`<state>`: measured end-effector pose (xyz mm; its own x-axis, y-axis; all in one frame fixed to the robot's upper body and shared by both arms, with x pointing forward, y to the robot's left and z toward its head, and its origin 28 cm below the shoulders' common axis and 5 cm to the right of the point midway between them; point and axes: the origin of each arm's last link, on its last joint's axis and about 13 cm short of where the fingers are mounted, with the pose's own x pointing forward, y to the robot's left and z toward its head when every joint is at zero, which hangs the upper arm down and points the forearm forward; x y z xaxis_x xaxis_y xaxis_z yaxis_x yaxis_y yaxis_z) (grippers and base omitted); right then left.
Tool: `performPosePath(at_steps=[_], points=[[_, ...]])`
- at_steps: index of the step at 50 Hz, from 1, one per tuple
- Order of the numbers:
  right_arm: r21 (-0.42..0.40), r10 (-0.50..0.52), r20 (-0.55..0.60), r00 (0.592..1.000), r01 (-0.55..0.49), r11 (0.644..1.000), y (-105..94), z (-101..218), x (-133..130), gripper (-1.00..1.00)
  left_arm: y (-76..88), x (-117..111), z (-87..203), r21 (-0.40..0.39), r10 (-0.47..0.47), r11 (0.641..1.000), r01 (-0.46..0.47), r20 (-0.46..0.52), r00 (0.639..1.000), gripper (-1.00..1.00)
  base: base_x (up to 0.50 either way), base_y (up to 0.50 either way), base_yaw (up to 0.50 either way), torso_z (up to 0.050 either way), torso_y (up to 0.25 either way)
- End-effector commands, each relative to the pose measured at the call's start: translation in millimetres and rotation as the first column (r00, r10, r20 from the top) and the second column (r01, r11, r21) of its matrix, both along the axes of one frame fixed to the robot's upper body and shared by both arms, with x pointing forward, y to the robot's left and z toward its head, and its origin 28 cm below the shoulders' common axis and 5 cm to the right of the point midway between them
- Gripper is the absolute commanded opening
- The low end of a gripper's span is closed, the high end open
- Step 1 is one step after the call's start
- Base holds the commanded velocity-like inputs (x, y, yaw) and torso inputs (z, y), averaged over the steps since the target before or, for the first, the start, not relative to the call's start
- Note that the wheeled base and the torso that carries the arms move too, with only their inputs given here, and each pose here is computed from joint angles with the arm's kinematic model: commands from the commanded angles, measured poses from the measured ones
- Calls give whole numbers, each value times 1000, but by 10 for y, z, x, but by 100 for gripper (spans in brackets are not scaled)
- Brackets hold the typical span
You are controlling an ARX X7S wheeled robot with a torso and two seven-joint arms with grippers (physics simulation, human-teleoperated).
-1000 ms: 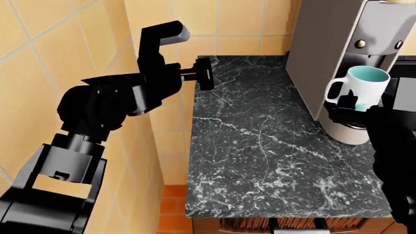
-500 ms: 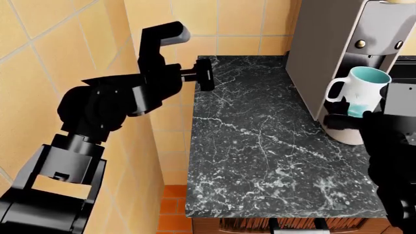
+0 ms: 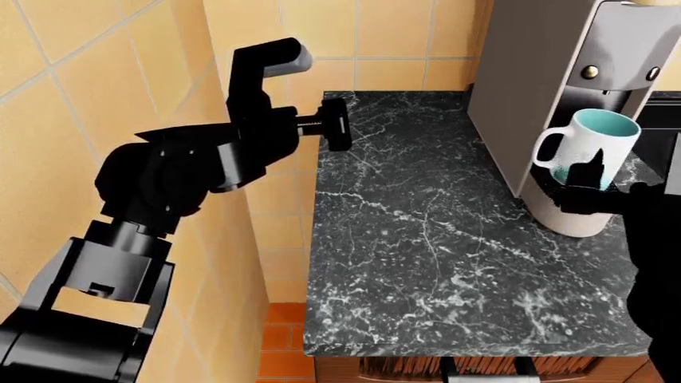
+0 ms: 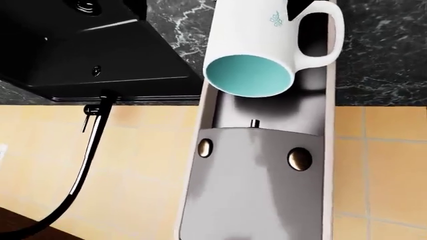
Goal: Pick the mug from the cabinet, place it under the coffee machine dispenser, and press the start button.
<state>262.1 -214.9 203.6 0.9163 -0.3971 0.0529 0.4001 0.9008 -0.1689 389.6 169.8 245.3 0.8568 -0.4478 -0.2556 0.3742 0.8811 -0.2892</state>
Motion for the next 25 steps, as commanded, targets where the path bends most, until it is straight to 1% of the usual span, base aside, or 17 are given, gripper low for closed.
performPosePath(at_steps=[1, 6, 7, 10, 15, 23, 25], points=[[-31, -25, 84, 996, 27, 999, 139, 202, -295, 100, 9, 13, -21, -1, 3, 1000, -3, -3, 1000, 100, 0, 0, 0, 0, 0], [-23, 61, 136, 989, -59, 998, 290, 306, -407, 100, 7, 7, -20, 1, 4, 1000, -4, -2, 1000, 100, 0, 0, 0, 0, 0], [-27, 80, 154, 985, -77, 997, 317, 329, -430, -100, 6, 4, -19, 2, 4, 1000, -4, -2, 1000, 100, 0, 0, 0, 0, 0], [-36, 123, 204, 971, -118, 992, 370, 394, -477, -100, 7, 4, -20, 3, 4, 1000, -4, -1, 1000, 100, 0, 0, 0, 0, 0], [-75, 183, 268, 946, -169, 983, 431, 464, -516, -100, 4, -6, -25, 4, 3, 1000, -3, -2, 1000, 100, 0, 0, 0, 0, 0], [-171, 234, 329, 915, -186, 967, 540, 529, -496, -100, 2, 3, -33, 5, 3, 1000, -3, -4, 1000, 100, 0, 0, 0, 0, 0], [-179, 244, 338, 909, -192, 965, 557, 546, -468, -100, 4, 2, -29, 5, 3, 1000, -3, -4, 1000, 100, 0, 0, 0, 0, 0]])
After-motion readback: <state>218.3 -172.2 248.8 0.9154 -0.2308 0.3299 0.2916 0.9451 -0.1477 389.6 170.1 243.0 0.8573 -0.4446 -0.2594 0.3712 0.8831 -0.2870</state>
